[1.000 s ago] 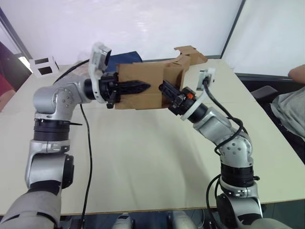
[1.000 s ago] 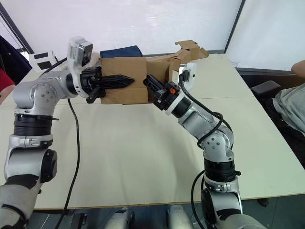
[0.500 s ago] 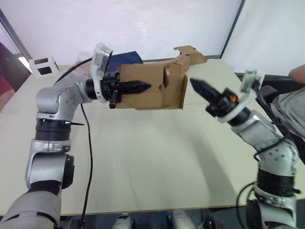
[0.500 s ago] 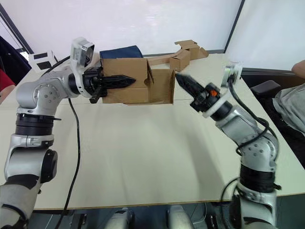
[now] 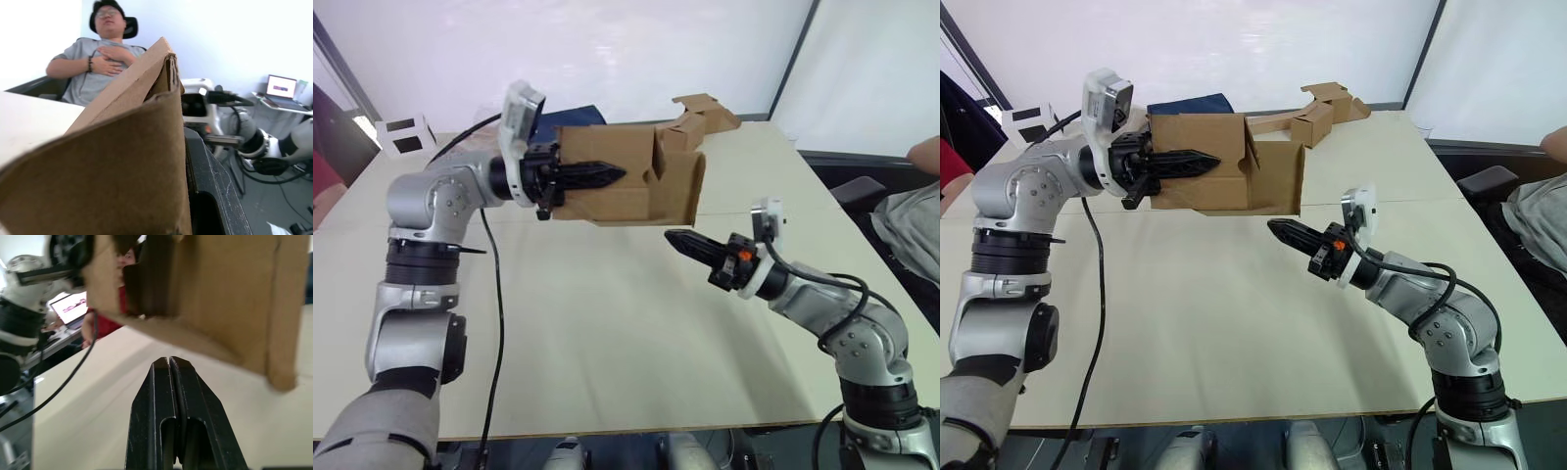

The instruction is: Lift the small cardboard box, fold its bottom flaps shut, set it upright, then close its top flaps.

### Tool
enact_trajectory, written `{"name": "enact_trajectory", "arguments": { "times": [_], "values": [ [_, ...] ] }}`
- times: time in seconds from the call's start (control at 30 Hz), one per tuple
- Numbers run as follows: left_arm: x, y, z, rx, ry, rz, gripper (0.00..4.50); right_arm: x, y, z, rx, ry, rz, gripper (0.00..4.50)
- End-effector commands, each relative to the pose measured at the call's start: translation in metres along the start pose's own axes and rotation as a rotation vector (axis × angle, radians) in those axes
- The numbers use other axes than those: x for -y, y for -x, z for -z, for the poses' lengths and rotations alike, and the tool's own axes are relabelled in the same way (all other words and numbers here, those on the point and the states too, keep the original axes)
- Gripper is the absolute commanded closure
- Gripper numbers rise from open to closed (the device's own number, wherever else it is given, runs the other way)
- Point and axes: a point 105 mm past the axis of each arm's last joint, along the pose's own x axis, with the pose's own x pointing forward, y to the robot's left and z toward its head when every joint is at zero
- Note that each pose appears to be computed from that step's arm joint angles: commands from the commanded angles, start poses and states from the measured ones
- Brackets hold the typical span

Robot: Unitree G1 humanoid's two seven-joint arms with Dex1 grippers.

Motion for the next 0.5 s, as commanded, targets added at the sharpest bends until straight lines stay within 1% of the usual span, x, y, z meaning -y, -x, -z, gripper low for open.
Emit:
{"name": "enact_trajectory", "arguments": {
  "times": [0.03, 0.17, 0.27, 0.5],
  "values": [
    [0.01, -0.001, -0.009, -0.005, -0.042, 0.035, 4.5, -0.007, -0.008, -0.012, 0.054, 0.03, -0.042, 4.48],
    [0.01, 0.0, -0.006, -0.009, -0.036, 0.027, 4.5, -0.017, -0.018, -0.019, 0.099, -0.003, -0.09, 4.48],
    [0.01, 0.0, -0.005, -0.01, -0.034, 0.024, 4.5, -0.026, -0.024, -0.019, 0.1, -0.015, -0.132, 4.48],
    [0.011, 0.0, -0.004, -0.007, -0.034, 0.018, 4.5, -0.034, -0.031, -0.021, 0.101, -0.023, -0.172, 4.48]
  ]
}}
